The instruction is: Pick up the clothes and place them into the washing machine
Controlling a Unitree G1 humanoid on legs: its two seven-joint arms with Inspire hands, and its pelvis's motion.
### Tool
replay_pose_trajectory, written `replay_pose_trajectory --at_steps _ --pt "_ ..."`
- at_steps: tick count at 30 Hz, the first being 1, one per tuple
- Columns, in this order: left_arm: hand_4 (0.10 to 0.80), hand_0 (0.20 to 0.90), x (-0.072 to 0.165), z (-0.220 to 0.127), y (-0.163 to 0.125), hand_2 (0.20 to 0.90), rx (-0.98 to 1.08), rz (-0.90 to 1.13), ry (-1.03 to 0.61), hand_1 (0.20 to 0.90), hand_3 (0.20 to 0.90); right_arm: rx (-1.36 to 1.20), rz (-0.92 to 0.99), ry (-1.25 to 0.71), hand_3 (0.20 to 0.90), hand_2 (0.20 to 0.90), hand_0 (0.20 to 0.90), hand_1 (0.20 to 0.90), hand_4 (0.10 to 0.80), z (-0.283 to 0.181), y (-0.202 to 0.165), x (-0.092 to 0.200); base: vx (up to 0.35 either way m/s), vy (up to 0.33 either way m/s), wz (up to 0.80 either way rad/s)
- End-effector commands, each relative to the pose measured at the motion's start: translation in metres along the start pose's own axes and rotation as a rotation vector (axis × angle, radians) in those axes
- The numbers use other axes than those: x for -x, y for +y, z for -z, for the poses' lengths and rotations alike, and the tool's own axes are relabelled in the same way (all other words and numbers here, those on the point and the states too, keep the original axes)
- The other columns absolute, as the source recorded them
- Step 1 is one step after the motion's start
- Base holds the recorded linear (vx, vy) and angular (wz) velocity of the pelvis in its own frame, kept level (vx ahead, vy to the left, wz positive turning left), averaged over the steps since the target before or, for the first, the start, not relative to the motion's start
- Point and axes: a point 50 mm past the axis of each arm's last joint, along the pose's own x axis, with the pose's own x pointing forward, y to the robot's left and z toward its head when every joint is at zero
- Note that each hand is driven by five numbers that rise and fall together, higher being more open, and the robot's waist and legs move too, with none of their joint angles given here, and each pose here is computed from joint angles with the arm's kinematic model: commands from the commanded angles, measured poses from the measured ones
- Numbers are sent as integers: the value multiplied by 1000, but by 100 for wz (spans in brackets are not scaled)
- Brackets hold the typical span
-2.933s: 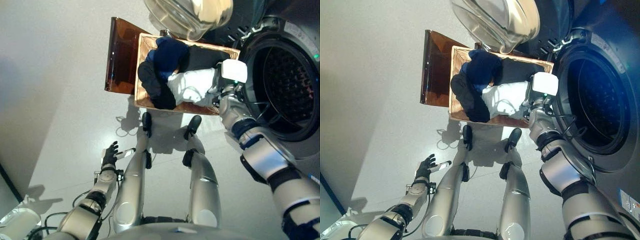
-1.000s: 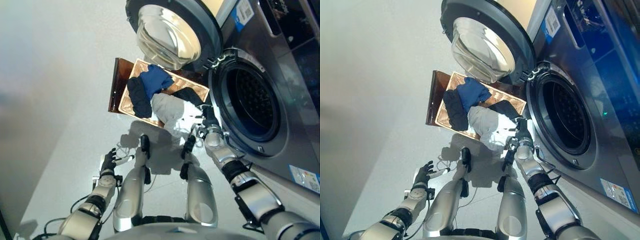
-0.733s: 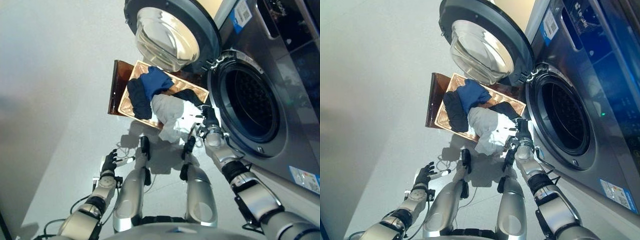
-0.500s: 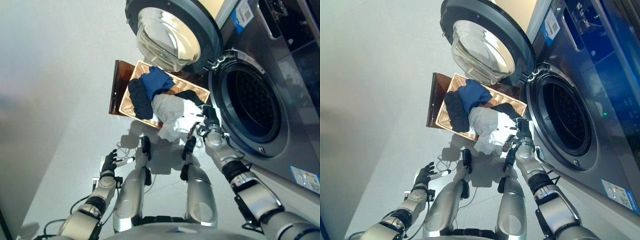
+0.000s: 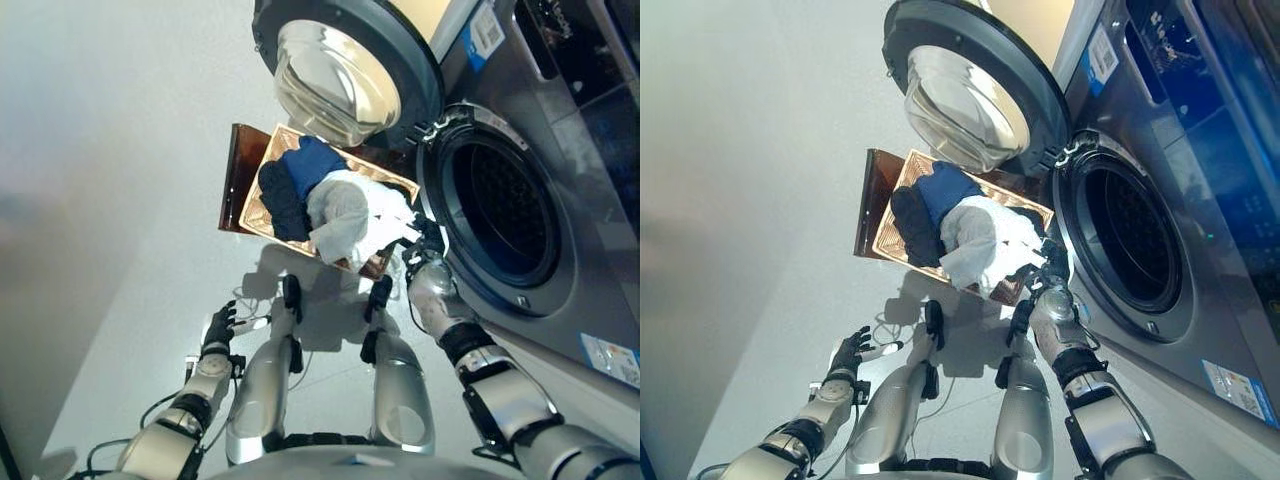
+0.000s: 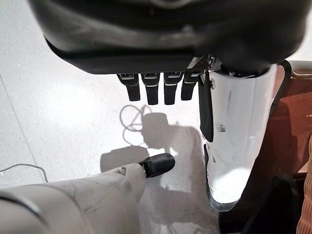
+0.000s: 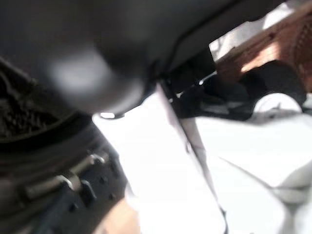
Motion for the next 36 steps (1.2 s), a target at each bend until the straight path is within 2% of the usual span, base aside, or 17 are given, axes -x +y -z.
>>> replay_pose_trajectory --at_steps 1,11,19,29,36 --pt "800 900 8 36 4 900 -8 -23 132 900 900 -203 -39 -192 200 200 200 200 300 -37 10 -2 0 0 0" --pt "800 900 8 38 2 900 16 -7 143 900 900 -417 49 -151 200 200 200 200 300 -32 -10 -7 -6 -1 0" --pt "800 900 10 39 -2 900 19 13 137 900 900 -483 90 -173 200 200 200 200 300 -35 -20 -7 0 -4 -1" --pt "800 900 12 36 -13 900 49 45 123 900 900 -830 208 -197 200 200 200 200 300 -39 -31 -10 -2 7 1" --pt "800 900 10 30 -18 900 52 52 112 900 900 -951 258 -210 200 200 200 200 300 -41 -37 -12 -15 24 -1"
